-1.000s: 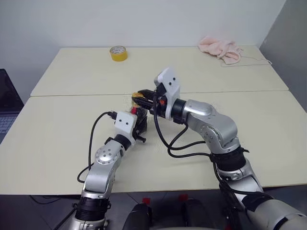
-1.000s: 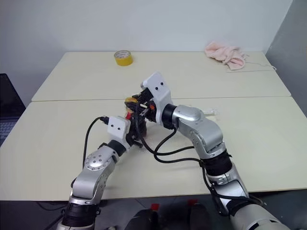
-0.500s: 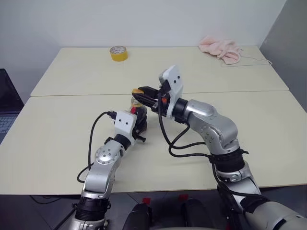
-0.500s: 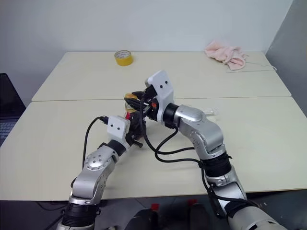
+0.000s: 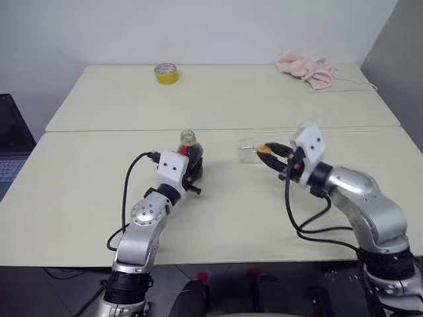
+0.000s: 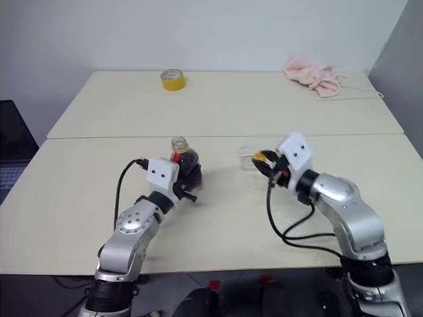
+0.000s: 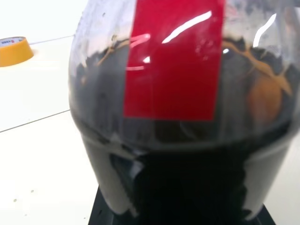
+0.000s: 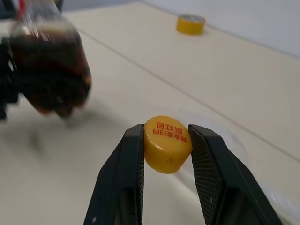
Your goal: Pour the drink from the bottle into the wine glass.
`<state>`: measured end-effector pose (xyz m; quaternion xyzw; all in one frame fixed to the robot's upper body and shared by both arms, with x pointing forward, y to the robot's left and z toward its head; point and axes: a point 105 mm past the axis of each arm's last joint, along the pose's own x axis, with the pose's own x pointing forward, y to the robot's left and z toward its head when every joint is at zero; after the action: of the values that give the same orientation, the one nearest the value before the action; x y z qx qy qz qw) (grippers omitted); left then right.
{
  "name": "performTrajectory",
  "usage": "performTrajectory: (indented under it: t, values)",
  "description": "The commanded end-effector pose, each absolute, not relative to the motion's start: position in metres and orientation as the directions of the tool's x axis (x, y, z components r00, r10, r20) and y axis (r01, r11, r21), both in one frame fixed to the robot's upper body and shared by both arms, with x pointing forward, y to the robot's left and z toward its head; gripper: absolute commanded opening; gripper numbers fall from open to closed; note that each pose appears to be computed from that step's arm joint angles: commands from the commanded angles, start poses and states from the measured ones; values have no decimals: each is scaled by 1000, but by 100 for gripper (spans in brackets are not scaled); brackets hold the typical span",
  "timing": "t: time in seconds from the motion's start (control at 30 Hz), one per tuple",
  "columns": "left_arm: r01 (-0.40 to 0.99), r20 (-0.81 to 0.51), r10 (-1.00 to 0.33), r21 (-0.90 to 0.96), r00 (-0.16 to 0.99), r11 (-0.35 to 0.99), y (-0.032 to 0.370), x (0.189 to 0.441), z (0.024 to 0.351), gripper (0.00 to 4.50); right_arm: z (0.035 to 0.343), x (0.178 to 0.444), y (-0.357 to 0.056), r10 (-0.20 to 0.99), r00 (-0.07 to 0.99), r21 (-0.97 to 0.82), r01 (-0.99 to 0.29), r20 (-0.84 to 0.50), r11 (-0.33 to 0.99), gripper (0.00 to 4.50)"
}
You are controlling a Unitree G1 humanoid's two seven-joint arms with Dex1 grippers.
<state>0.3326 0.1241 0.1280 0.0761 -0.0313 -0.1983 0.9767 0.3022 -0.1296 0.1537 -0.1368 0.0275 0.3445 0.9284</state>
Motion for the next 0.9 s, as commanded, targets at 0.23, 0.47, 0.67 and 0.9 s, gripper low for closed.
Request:
performTrajectory:
  t: [0.23, 0.47, 0.67, 0.9]
  values:
    - [372, 144, -398, 177, 906, 911, 123, 332, 156, 90, 102, 281, -184, 504, 828, -268, -558, -247, 785, 113]
    - [370, 144, -396, 177, 907, 912, 123, 332, 155, 90, 84, 276, -195, 507, 801, -240, -585, -316, 774, 246]
    - [363, 145, -389, 176, 910, 915, 125, 332, 155, 90, 84, 276, -195, 539, 771, -232, -624, -341, 746, 449]
    - [296, 172, -320, 150, 932, 943, 155, 335, 159, 90, 126, 274, -179, 660, 694, -273, -720, -289, 638, 450]
